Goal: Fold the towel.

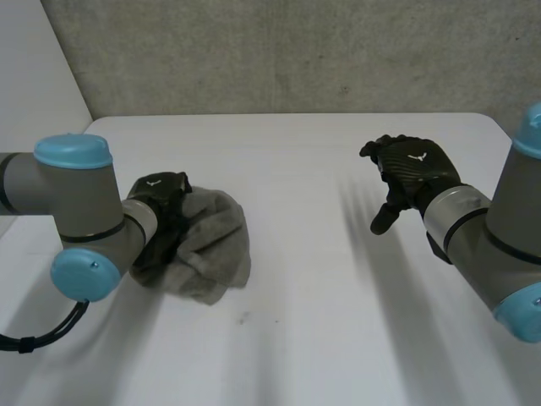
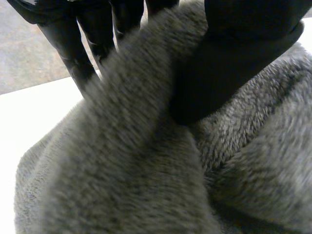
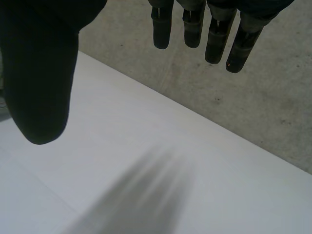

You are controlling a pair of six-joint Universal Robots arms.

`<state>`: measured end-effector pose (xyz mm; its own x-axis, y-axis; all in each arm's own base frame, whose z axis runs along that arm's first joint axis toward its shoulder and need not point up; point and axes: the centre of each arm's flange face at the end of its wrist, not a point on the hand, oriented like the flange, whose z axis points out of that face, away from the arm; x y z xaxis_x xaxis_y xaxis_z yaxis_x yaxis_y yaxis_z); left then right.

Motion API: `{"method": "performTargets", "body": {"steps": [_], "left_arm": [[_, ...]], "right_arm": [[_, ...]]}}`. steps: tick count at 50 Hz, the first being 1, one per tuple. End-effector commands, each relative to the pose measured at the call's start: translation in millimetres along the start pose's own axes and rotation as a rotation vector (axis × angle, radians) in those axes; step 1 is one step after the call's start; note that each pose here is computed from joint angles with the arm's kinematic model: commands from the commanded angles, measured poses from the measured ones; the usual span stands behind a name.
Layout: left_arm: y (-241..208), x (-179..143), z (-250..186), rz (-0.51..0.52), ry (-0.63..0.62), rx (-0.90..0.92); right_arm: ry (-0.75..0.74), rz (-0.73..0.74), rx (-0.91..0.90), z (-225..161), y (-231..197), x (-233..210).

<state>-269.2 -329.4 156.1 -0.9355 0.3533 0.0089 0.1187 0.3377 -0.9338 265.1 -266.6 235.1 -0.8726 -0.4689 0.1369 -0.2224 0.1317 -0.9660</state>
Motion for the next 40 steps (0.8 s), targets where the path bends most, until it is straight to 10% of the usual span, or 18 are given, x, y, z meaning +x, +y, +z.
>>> {"method": "performTargets", "body": {"steps": [1,16,28,40], "left_arm": [[2,50,-58,0.037,0.131,-0.041],[43,128,-184,0.130,0.424,-0.159],[-30,48,-128,-0.019,0.147,0.042],[-4,16,-76,-0.026,0.049,-0.044]], "right_arm": [[0.035,0.004,0.012,8,-4,26],[0.005,-0.127,0.002,13,-4,24],[-0.247,-0.121,-0.102,4,11,-27],[-0.453,-0.026,-0.156,21,29,-79]]}}
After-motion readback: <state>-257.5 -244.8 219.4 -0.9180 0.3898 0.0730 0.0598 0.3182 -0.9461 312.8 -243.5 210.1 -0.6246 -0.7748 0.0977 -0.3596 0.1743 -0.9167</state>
